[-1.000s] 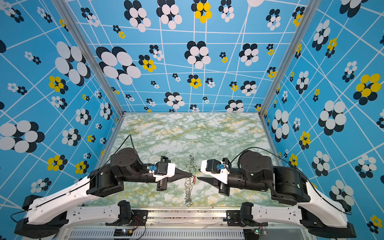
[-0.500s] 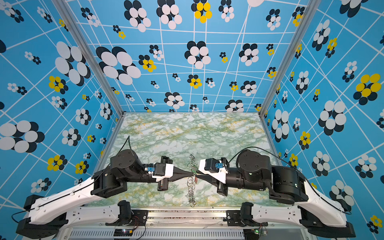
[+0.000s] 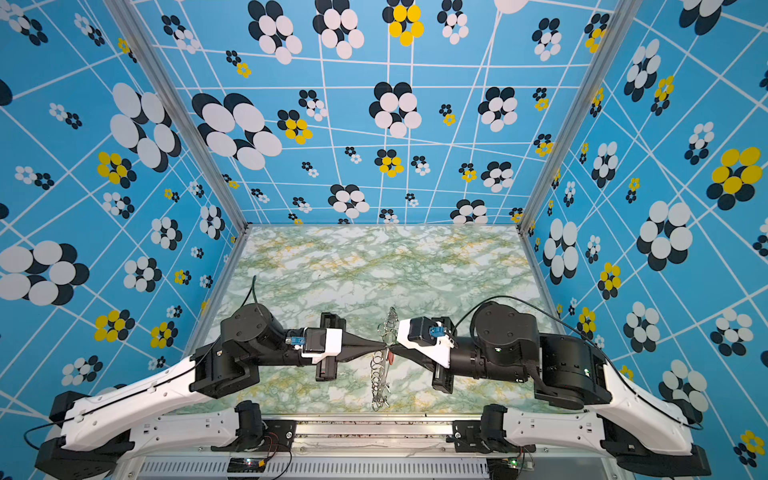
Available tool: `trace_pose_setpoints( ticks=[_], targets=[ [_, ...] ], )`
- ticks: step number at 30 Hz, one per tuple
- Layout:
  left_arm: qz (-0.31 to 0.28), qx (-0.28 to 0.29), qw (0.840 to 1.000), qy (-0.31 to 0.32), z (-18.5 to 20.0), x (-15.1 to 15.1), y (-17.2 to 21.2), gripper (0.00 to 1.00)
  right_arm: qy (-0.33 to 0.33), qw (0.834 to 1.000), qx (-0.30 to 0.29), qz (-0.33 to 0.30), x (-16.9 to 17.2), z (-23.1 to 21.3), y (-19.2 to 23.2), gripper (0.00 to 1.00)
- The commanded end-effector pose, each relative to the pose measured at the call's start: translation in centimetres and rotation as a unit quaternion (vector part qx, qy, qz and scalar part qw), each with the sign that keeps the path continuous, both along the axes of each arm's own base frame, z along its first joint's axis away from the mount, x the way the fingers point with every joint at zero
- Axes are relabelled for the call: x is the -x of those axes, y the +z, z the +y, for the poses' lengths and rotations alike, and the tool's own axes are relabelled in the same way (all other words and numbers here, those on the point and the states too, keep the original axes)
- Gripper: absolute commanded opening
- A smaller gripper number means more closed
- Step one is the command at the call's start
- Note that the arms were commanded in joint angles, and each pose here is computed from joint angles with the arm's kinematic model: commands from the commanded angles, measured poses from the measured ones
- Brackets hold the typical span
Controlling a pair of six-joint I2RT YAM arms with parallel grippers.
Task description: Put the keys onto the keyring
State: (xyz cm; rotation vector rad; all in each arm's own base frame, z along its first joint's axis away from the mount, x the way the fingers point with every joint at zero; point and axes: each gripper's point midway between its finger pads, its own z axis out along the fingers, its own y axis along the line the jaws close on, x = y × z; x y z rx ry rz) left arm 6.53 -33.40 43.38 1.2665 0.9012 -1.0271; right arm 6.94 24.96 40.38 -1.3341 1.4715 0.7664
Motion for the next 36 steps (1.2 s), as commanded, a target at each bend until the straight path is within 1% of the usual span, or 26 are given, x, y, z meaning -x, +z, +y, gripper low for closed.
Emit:
trace_pose_setpoints(
  ticks=[1, 7, 12, 16, 20, 24, 28, 32, 36],
  targets=[
    [-0.015, 0.078, 0.997, 0.001, 0.9, -0.2, 3.5, 0.0, 0.015, 1.0, -0.005, 0.018, 0.4, 1.1, -0.7, 0.0],
    [-0.006, 0.085, 0.996, -0.007, 0.6, -0.4, 3.5, 0.0, 0.03, 0.999, -0.006, 0.031, 0.6, 2.6, -1.7, 0.0],
    [0.0, 0.087, 0.996, -0.008, 0.5, -0.6, 3.2, 0.0, 0.026, 0.999, -0.02, 0.031, 0.5, 2.7, -1.4, 0.0],
    [0.003, 0.085, 0.996, -0.006, 0.8, -0.7, 3.0, 0.0, 0.008, 0.999, -0.024, 0.024, 0.1, 1.8, -1.0, 0.01],
    [0.008, 0.088, 0.996, -0.006, 1.0, -0.9, 2.8, 0.0, -0.008, 1.0, -0.018, 0.02, -0.2, 0.7, -0.7, 0.13],
    [0.012, 0.095, 0.995, -0.007, 1.3, -1.2, 2.8, 0.0, -0.022, 1.0, -0.012, 0.014, -0.5, -0.3, -0.4, 0.2],
    [0.015, 0.098, 0.995, -0.007, 1.4, -1.3, 2.8, 0.0, -0.028, 0.999, -0.008, 0.012, -0.5, -1.0, -0.2, 0.23],
    [0.018, 0.098, 0.995, -0.006, 1.5, -1.4, 2.6, 0.0, -0.034, 0.999, -0.017, 0.005, -0.6, -1.7, 0.6, 0.26],
    [0.021, 0.094, 0.995, -0.008, 1.3, -1.5, 2.3, 0.0, -0.034, 0.999, -0.023, -0.012, -0.7, -1.8, 1.4, 0.26]
  ],
)
